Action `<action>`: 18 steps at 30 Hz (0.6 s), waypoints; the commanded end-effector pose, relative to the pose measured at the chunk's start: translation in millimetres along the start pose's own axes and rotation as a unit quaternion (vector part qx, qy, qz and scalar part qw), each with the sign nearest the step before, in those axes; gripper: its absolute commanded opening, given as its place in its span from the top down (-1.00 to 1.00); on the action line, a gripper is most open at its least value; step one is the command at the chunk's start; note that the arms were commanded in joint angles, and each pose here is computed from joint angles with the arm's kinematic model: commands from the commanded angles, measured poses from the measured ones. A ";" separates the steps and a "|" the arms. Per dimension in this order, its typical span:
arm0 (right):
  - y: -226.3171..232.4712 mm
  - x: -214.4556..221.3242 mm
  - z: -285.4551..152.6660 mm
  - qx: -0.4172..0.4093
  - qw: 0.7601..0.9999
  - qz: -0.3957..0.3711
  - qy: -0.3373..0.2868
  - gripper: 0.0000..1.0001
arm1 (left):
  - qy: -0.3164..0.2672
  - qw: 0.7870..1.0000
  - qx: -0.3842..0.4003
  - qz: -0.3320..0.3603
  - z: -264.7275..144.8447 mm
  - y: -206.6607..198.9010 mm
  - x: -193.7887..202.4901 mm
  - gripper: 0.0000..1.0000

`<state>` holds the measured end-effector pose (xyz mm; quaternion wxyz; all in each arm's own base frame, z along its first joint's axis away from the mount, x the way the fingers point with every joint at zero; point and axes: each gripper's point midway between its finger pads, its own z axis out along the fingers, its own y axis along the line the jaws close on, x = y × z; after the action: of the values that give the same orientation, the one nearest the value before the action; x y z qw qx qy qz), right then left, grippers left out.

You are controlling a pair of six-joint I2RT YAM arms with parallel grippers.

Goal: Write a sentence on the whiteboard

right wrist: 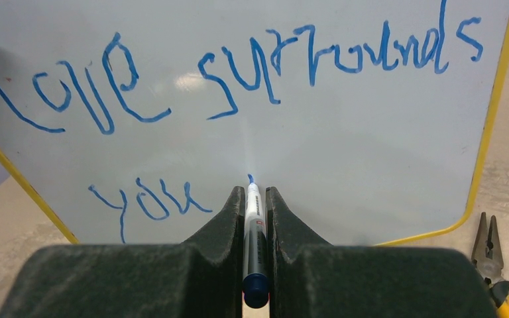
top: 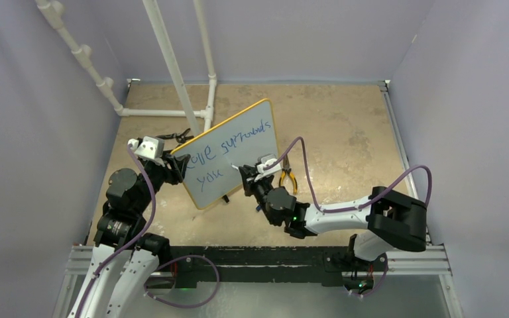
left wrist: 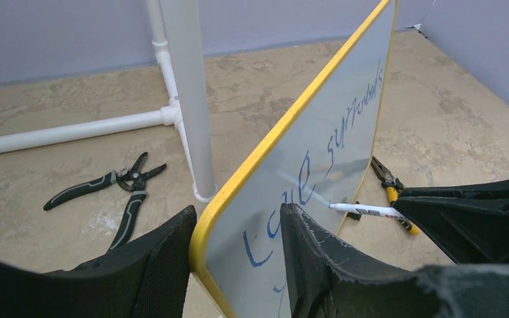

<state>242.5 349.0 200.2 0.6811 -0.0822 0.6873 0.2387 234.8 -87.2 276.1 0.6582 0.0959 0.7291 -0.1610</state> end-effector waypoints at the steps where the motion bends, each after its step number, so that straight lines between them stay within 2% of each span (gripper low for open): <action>1: 2.2 4.4 6.7 0.010 1.000 0.009 0.007 1.00 | -0.014 1.000 0.021 -0.001 0.4 -7.9 -7.1 0.03; 9: -0.8 13.5 6.9 0.019 1.000 0.010 0.016 1.00 | -0.014 1.000 0.022 -0.001 0.4 -8.1 -7.1 0.03; 18: 3.7 -20.4 8.1 0.012 0.999 0.037 -0.028 1.00 | -0.014 1.000 0.022 -0.001 0.5 -8.2 -7.1 0.03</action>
<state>241.9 350.7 177.3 0.6651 -0.0934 0.7066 0.2228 234.9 -87.1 275.9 0.6581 0.0955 0.7293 -0.1609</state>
